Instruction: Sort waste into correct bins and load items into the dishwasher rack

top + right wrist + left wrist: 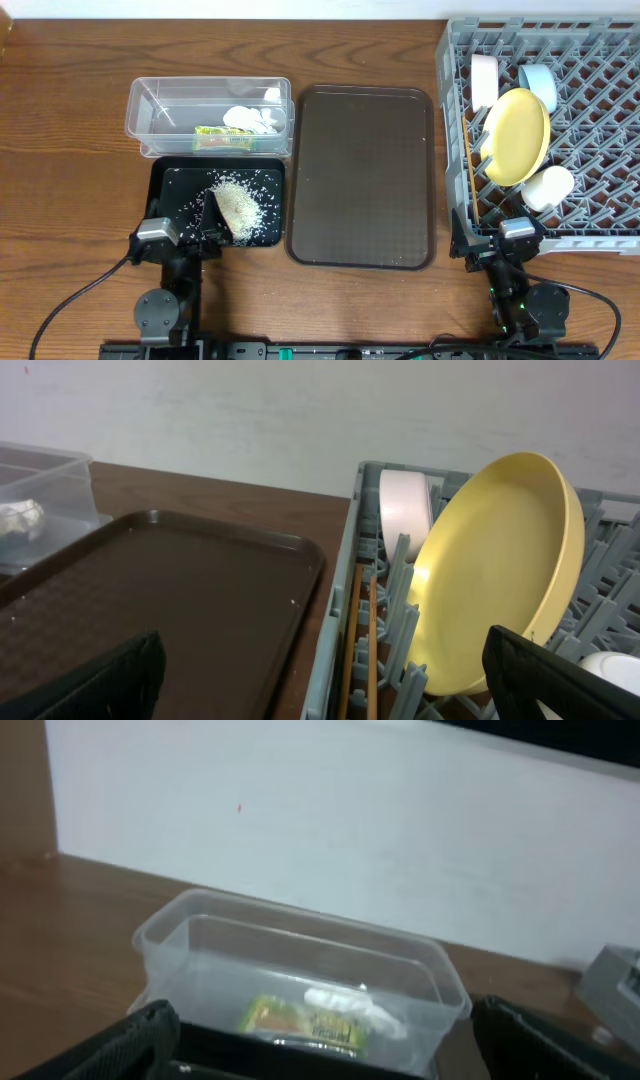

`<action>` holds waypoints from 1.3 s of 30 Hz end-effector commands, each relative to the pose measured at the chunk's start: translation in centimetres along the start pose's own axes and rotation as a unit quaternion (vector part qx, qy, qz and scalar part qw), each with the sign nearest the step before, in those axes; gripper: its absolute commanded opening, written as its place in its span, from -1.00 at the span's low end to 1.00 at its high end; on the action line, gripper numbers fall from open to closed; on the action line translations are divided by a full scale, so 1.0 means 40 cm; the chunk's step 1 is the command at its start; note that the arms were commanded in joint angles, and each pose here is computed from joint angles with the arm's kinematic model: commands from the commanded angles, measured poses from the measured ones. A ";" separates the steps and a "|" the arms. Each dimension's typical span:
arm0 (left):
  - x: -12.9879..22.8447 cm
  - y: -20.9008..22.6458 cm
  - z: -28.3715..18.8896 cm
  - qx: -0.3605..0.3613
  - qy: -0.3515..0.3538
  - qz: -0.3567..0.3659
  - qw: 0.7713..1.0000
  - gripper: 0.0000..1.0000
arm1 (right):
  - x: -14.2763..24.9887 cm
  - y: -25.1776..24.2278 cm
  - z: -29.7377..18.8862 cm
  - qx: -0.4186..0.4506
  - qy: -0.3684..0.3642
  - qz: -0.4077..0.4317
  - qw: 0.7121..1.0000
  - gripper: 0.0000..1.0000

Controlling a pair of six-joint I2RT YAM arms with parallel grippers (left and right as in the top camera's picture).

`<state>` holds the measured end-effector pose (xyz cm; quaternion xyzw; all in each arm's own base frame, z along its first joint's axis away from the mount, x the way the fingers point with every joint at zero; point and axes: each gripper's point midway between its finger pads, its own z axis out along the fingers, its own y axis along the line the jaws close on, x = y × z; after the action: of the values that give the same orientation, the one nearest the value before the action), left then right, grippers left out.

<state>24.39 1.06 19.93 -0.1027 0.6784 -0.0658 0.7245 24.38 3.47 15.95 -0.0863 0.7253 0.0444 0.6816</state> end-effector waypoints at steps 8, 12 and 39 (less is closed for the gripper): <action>0.132 0.000 -0.006 0.024 0.088 0.081 0.992 0.92 | 0.003 0.002 0.000 -0.001 0.001 -0.007 1.000 0.98; 0.160 0.008 -0.010 0.018 0.112 0.073 0.991 0.92 | 0.002 0.002 0.000 -0.001 0.000 -0.007 1.000 0.99; 0.170 0.010 -0.010 0.017 0.121 0.073 0.990 0.92 | 0.002 0.002 0.000 -0.001 0.000 -0.007 1.000 0.97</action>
<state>24.61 0.03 14.82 -0.0415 0.7464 -0.0374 0.6631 24.38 3.47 15.95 -0.0863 0.7253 0.0444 0.6816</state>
